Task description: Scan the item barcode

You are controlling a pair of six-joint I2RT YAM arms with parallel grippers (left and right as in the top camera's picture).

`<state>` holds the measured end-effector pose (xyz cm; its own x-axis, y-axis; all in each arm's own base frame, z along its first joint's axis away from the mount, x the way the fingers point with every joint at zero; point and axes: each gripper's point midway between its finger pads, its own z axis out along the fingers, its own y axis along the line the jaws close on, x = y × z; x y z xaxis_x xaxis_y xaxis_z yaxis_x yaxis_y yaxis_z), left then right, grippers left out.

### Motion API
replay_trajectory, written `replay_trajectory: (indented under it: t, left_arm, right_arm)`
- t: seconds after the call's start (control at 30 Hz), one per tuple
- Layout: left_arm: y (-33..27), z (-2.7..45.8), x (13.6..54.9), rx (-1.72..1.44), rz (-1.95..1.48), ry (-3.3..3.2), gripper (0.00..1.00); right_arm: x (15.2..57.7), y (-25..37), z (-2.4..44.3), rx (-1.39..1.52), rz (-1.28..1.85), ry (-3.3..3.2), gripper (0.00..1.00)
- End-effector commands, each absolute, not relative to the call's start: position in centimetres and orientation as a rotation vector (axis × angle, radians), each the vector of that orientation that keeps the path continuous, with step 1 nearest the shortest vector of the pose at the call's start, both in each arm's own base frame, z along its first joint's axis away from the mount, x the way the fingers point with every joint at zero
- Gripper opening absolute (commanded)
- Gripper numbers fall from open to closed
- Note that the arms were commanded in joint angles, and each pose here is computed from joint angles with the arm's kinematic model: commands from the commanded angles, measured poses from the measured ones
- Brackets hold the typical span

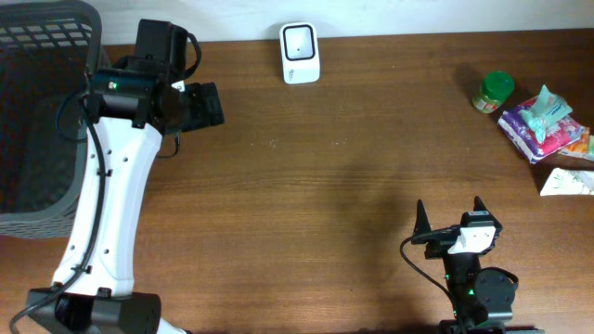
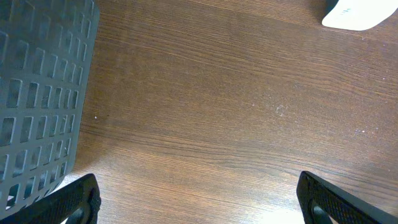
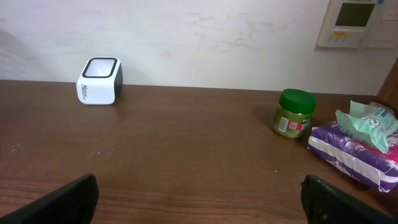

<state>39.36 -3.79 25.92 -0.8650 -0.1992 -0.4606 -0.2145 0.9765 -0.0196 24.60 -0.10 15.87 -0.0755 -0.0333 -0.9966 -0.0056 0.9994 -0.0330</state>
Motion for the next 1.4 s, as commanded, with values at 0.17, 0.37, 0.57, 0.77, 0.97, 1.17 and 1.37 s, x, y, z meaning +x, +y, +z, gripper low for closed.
replay_trajectory:
  t: [0.17,0.37,0.57,0.77,0.97,1.17,1.37]
  left_arm:
    - [-4.5,25.7,38.9,-0.272,0.003,2.677,0.99]
    - [-4.0,22.5,36.5,-0.274,0.073,2.821,0.99]
    - [-7.4,17.0,37.7,0.051,-0.171,2.692,0.99]
    - [-9.3,14.3,35.5,0.285,-0.307,2.374,0.99]
    - [-7.9,13.2,30.0,0.272,-0.274,2.07,0.99]
    - [-6.2,14.3,26.2,0.222,-0.21,1.849,0.99]
    - [-5.2,12.3,25.0,0.19,-0.183,1.789,0.99]
  right_arm:
    - [24.6,-0.5,15.6,-0.019,-0.043,1.648,0.99]
    - [24.6,-0.5,15.6,-0.02,-0.043,1.648,0.99]
    - [24.6,-0.5,15.6,-0.019,-0.043,1.648,0.99]
    - [24.6,-0.5,15.6,-0.02,-0.043,1.648,0.99]
    - [24.6,-0.5,15.6,-0.019,-0.043,1.648,0.99]
    - [24.6,-0.5,15.6,-0.019,-0.043,1.648,0.99]
    - [24.6,-0.5,15.6,-0.019,-0.043,1.648,0.99]
